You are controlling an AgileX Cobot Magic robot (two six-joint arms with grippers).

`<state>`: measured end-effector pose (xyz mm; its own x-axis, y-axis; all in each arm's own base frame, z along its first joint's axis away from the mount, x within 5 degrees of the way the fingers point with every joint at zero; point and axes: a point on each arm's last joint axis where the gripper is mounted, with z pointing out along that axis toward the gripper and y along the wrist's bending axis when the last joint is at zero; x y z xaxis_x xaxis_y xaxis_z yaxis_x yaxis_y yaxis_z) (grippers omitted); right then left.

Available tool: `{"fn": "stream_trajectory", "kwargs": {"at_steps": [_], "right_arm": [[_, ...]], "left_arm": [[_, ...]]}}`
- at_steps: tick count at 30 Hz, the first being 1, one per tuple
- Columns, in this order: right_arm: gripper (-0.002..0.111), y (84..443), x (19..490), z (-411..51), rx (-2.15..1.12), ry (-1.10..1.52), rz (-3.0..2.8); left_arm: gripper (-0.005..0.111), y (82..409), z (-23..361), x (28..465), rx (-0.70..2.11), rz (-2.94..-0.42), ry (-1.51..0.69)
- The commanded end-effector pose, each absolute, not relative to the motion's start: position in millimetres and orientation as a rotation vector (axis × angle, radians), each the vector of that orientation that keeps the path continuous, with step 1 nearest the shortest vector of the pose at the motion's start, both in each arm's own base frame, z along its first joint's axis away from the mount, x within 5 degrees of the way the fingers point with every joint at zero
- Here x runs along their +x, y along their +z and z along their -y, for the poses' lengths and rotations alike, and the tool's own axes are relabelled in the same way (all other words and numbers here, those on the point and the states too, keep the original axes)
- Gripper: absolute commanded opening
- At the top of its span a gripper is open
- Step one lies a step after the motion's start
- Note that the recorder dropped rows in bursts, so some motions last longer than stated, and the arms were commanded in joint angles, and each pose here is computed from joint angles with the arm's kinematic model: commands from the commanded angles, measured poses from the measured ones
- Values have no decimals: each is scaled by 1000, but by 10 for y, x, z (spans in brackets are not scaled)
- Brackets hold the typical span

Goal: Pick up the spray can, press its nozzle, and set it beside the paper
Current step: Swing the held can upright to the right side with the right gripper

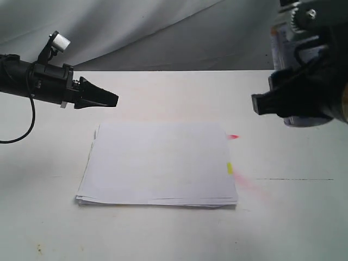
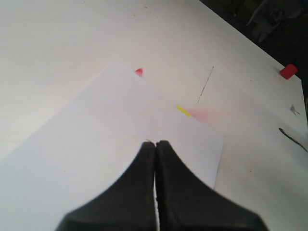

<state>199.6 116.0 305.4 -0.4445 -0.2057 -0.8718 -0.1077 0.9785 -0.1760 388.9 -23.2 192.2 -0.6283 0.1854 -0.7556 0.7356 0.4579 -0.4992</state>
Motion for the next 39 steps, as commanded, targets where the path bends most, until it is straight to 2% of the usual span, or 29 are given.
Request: {"fn": "stream_trajectory", "kwargs": {"at_steps": [1,5,16,24,31,39], "right_arm": [[0,2740,1820,-1007,-128,-23,-2030],[0,2514,1767,-948,-100,13,-1968],[0,2446,1832,-859,-52,-141,-1865],[0,2141,2005,-949,-18,-282,-1928],[0,2033,2261,-1145,-24,-386,-1926],[0,2126,2509,-1488,-46,-219,-1961]], "left_arm": [[0,1971,241,3883,753,-2061,-1143],[0,1974,242,3885,750,-2057,-1144],[0,1988,245,3896,729,-2045,-1151],[0,1990,245,3897,729,-2043,-1151],[0,1988,245,3896,728,-2047,-1152],[0,1985,244,3894,721,-2055,-1157]]}}
